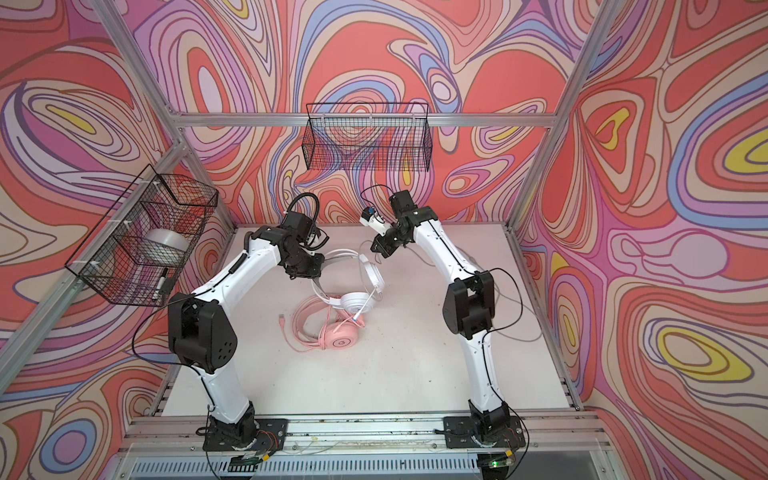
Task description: Wrap the headphones
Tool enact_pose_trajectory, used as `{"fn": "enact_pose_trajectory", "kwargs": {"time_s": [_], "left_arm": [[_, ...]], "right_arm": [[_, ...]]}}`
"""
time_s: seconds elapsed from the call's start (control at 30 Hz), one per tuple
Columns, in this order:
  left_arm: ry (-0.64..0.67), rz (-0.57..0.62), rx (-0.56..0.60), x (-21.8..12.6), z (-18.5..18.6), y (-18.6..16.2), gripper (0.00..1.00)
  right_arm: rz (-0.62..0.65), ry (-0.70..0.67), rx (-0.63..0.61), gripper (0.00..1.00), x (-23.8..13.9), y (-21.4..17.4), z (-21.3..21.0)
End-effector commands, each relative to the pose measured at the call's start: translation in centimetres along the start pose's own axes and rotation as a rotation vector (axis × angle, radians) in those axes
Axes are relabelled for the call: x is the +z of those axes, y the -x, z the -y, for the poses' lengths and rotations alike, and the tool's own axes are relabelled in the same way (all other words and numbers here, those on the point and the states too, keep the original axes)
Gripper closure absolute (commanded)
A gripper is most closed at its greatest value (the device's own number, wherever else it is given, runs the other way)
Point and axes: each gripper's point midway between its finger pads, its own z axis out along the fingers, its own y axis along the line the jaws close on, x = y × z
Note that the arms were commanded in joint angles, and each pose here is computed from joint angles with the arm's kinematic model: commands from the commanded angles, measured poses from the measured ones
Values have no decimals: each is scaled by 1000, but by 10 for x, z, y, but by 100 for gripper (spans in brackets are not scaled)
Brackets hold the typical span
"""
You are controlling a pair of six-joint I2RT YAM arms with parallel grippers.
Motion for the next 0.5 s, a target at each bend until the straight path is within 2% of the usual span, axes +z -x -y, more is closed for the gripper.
{"fn": "enact_pose_trajectory", "kwargs": {"time_s": [0.0,0.17,0.3,0.47], "left_arm": [[-111,45,23,-15,22,6,100],[-180,64,21,-22,34,10,100],[-220,79,26,-29,42,11,100],[-255,81,23,-34,46,12,100]], "right_arm": [[6,74,70,100,13,-10,-1],[67,136,137,100,16,-12,3],[146,182,159,86,18,-10,3],[214,187,184,75,24,-13,8]]}}
